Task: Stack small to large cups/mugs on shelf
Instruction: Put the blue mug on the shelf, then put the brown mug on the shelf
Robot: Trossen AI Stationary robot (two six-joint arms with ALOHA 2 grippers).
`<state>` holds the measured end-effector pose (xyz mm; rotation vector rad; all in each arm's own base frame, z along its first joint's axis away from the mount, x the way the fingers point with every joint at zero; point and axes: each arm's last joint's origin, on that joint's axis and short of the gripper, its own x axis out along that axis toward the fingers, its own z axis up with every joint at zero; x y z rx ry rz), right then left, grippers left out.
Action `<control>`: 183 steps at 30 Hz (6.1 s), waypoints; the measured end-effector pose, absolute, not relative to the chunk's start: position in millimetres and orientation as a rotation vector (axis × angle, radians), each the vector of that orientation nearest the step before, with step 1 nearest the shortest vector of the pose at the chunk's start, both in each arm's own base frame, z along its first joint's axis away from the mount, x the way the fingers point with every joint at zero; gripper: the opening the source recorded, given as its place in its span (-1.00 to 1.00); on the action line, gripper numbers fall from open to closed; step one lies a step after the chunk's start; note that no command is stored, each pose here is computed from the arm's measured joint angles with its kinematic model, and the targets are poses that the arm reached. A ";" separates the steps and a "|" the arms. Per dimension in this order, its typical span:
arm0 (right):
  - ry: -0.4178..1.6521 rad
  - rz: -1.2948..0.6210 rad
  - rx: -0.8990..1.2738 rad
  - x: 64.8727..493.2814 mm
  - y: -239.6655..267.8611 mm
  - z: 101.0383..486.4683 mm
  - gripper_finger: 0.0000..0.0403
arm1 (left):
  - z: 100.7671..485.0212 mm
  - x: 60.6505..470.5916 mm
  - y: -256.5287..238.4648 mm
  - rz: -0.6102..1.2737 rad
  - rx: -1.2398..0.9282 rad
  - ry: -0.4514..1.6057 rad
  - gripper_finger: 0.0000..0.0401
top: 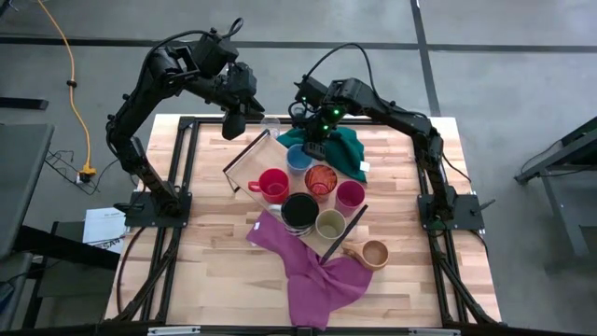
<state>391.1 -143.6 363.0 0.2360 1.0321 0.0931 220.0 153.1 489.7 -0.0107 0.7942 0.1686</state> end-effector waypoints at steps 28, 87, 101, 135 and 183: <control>0.975 0.148 0.264 399.6 -144.7 354.5 -0.67 | 488.6 219.1 152.4 0.162 -0.012 0.809 -0.68; 0.235 -0.115 0.048 244.4 -135.8 546.9 -0.67 | 569.9 102.7 88.7 0.241 0.353 0.231 -0.68; -0.031 -0.047 -0.126 150.7 -74.3 597.6 -0.67 | 504.5 56.3 47.2 0.405 0.285 -0.121 -0.68; -0.270 -0.034 0.654 60.1 -19.9 353.2 -0.67 | 389.3 19.2 0.2 0.306 -0.067 -0.308 -0.68; -0.175 0.083 0.863 77.4 61.9 288.8 -0.67 | 370.8 15.0 -93.4 0.220 -0.059 -0.129 -0.68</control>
